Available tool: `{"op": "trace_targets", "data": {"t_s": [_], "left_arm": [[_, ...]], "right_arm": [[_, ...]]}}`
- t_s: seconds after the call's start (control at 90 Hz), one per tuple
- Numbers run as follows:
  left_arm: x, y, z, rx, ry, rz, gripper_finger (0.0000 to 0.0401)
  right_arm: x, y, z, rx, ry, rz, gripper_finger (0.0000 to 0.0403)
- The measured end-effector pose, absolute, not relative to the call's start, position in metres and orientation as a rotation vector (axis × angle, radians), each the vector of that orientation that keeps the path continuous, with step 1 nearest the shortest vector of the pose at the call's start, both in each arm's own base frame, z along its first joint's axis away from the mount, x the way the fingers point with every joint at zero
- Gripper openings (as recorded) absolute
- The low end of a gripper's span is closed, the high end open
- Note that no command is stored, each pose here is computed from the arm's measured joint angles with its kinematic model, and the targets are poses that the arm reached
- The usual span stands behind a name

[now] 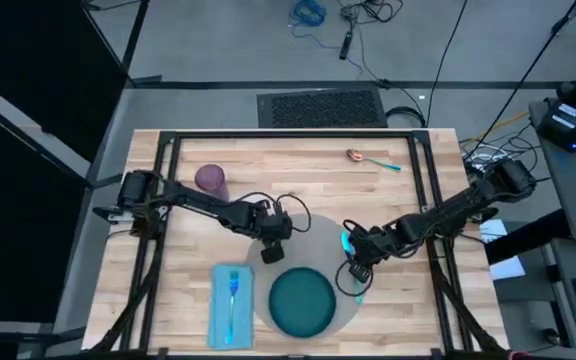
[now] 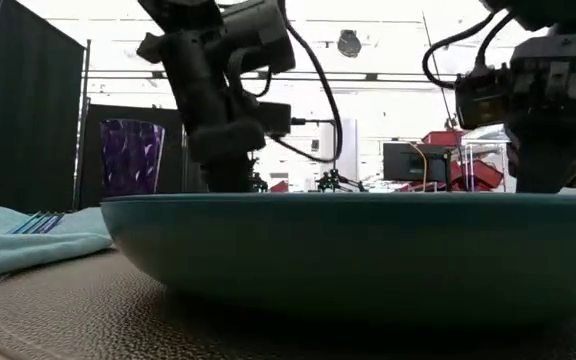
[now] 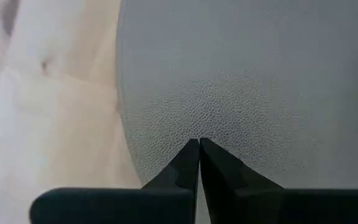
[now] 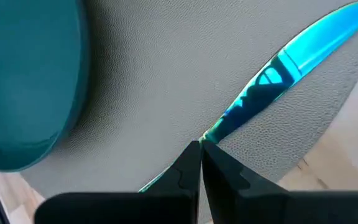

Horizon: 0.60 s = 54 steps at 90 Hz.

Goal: Set table place
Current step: Adjust the gray mat

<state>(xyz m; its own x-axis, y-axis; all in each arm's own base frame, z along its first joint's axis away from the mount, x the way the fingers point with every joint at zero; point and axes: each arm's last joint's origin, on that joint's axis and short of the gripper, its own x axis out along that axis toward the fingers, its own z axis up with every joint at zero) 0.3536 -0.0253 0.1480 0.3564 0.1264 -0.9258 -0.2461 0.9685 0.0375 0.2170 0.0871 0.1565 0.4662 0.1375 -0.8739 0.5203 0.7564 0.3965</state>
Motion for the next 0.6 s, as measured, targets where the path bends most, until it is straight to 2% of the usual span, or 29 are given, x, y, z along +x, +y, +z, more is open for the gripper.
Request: {"op": "trace_targets", "data": {"t_s": [0.6], "left_arm": [[0.356,-0.024,0.140,-0.115,1.199,0.220,0.0000]], "right_arm": [[0.223,0.087,0.141,0.671,1.105,-0.315,0.0000]]}}
